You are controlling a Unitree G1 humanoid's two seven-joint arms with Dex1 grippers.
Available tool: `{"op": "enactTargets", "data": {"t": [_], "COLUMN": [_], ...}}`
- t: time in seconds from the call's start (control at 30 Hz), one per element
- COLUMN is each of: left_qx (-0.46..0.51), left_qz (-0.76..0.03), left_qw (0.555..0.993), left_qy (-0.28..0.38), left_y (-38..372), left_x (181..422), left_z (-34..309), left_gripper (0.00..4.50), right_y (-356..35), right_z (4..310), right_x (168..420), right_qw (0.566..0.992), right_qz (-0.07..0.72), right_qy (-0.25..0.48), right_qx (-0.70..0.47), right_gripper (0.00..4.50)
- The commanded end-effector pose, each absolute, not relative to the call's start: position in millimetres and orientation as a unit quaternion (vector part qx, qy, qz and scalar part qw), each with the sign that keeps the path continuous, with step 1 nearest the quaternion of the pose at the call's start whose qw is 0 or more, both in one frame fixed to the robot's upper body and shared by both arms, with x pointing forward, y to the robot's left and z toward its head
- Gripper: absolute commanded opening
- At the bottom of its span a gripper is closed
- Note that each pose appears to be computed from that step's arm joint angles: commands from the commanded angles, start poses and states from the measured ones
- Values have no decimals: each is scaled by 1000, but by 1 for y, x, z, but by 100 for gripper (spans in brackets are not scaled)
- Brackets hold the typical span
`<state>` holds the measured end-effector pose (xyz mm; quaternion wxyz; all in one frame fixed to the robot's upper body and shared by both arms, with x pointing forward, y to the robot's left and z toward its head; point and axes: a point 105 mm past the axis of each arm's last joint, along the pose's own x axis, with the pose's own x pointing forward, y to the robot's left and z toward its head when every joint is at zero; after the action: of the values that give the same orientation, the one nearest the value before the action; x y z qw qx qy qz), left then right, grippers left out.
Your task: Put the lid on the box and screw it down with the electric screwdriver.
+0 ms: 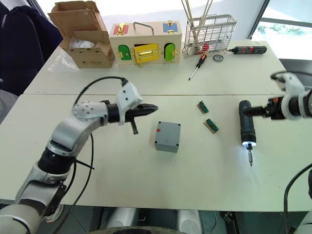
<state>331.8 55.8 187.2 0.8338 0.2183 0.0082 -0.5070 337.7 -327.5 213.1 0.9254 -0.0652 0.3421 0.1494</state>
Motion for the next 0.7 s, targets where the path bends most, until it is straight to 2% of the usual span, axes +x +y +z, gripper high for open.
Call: {"op": "enactTargets", "data": {"t": [0.03, 0.17, 0.3, 0.5, 0.7], "left_qx": [260, 271, 266, 268, 265], "left_qz": [-475, -509, -548, -592, -608], "left_qw": [840, 815, 789, 753, 740], "left_qy": [20, 54, 82, 108, 111], "left_y": [73, 73, 65, 48, 30], "left_x": [345, 337, 324, 307, 309], "left_z": [185, 167, 152, 132, 121], "left_gripper": [0, 0, 0, 0, 0], "right_y": [-286, -210, -182, -159, -142], "right_z": [242, 205, 164, 136, 125], "right_x": [338, 287, 254, 249, 252], "right_qw": [929, 847, 807, 810, 814], "right_qz": [246, 441, 491, 496, 499], "right_qy": [254, 251, 282, 273, 262], "right_qx": [-111, -156, -165, -150, -141], "right_gripper": [447, 447, 447, 447, 447]}}
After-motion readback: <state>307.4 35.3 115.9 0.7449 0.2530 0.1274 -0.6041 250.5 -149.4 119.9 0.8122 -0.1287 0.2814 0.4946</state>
